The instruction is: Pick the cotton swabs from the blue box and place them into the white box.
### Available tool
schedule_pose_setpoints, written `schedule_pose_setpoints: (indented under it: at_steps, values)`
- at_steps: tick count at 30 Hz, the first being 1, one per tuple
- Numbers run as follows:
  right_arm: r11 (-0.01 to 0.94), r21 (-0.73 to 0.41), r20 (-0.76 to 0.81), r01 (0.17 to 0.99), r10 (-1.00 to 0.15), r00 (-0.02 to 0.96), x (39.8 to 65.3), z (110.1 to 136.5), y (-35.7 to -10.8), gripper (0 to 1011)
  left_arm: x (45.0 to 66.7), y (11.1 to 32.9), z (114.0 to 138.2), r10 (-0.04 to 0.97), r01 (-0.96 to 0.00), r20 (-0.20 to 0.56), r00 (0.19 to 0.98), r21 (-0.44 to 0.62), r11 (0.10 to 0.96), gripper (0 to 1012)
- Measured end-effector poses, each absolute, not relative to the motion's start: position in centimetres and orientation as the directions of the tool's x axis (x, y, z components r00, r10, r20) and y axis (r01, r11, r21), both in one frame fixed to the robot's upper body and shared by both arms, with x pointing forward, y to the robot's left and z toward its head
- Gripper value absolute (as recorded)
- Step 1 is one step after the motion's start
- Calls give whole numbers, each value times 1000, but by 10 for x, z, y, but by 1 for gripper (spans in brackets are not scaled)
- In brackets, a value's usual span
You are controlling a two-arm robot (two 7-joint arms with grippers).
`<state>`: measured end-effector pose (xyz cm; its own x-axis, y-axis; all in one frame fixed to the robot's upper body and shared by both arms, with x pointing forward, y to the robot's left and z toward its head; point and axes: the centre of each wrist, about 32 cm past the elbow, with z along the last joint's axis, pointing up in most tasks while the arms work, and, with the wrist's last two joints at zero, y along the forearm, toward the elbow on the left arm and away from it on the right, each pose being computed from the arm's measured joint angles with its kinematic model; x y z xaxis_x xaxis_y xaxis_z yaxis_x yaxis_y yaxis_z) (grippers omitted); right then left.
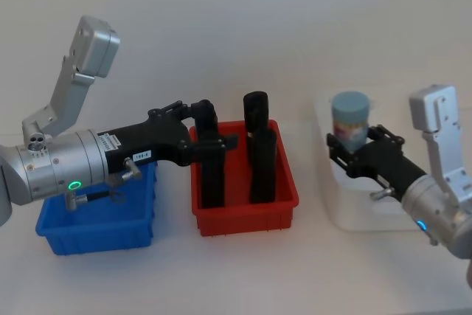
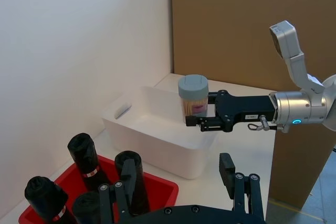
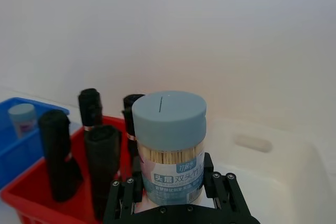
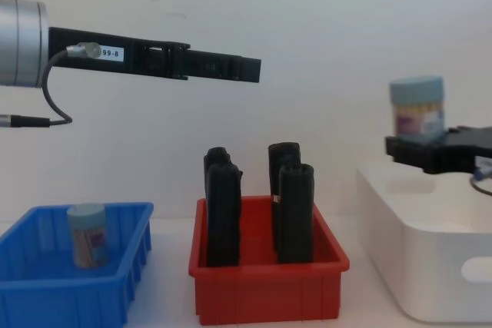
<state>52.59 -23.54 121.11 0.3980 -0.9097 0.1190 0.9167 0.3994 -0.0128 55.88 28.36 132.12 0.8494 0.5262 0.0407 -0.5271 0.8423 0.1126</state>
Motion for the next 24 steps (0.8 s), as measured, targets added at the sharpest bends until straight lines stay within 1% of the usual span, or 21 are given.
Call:
schedule_pose_setpoints:
  at_steps: [9, 15, 16, 17, 19, 21, 22, 23, 24]
  values:
    - [271, -77, 102, 960, -955, 278, 538, 1191, -256, 624, 559, 284, 1321, 526, -527, 41, 849, 113, 842, 1004]
    - [219, -119, 93, 968, -969, 231, 547, 1179, -266, 624, 559, 284, 1321, 526, -527, 41, 849, 113, 842, 1004]
    - [214, -124, 91, 969, -970, 226, 548, 1177, -267, 652, 559, 284, 1321, 526, -527, 41, 849, 113, 842, 1004]
    - [210, -128, 90, 969, -971, 222, 548, 1176, -268, 652, 559, 284, 1321, 526, -527, 41, 849, 113, 842, 1004]
    - [203, -135, 88, 970, -973, 216, 550, 1174, -269, 717, 559, 284, 1321, 526, -527, 41, 849, 113, 842, 1004]
    - [193, -141, 86, 971, -975, 206, 552, 1170, -272, 814, 559, 284, 1321, 526, -527, 41, 849, 113, 842, 1004]
    - [191, -143, 85, 971, -975, 204, 553, 1169, -272, 814, 559, 284, 1321, 526, -527, 41, 849, 113, 842, 1004]
    - [189, -143, 84, 971, -976, 203, 553, 1169, -273, 869, 559, 284, 1321, 526, -527, 41, 849, 113, 842, 1004]
    - [188, -144, 84, 972, -976, 201, 553, 1168, -273, 869, 559, 284, 1321, 526, -527, 41, 849, 113, 842, 1004]
